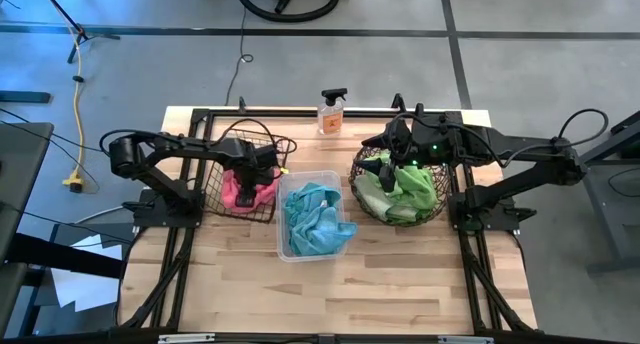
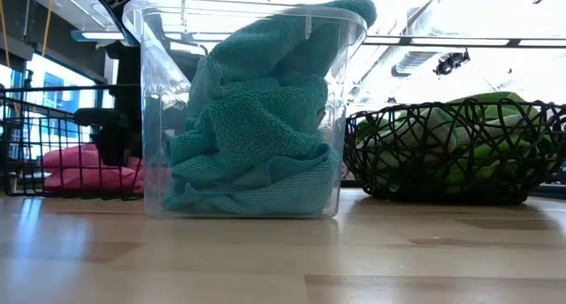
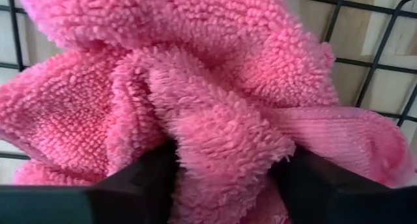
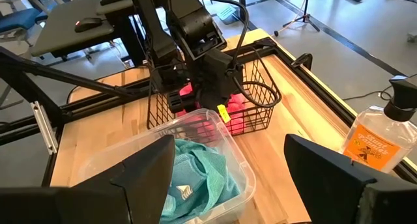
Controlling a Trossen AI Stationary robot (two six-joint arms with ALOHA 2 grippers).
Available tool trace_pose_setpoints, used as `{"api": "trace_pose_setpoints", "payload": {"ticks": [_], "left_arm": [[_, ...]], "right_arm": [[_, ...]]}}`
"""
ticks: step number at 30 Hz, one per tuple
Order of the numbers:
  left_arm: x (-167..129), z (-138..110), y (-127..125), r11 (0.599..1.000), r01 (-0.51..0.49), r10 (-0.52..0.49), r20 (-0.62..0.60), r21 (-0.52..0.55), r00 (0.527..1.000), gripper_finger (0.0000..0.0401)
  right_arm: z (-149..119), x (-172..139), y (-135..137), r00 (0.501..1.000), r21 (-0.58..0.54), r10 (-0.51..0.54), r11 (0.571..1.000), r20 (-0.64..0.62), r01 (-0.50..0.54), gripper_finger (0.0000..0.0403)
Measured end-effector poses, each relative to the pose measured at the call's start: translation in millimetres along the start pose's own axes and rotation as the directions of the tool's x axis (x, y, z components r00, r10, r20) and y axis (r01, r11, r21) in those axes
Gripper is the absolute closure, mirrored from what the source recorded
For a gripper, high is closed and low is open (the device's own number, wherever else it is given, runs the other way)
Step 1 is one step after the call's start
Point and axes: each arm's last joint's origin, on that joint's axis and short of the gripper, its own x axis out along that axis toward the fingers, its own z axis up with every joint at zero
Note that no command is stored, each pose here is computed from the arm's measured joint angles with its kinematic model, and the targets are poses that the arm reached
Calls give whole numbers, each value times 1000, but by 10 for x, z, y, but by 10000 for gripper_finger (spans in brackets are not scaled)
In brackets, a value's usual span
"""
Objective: Sort microfiber towel by color & place in baskets
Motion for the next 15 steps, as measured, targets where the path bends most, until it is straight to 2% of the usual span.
{"api": "trace_pose_setpoints", "payload": {"ticks": [6, 11, 15], "left_arm": [[-49, 30, 8, 1000, 12, -12, -2, -12, 1000, 148], [-140, 105, 42, 1000, -7, 7, 23, -13, 1000, 142], [-227, 119, 45, 1000, 6, -6, -5, -11, 1000, 142]], "right_arm": [[0, 0, 0, 1000, 0, 0, 1000, 0, 0, 116], [1, -1, 0, 1000, 0, 0, 1000, 1, 0, 116], [1, -1, 0, 1000, 0, 0, 1000, 1, 0, 116]]}}
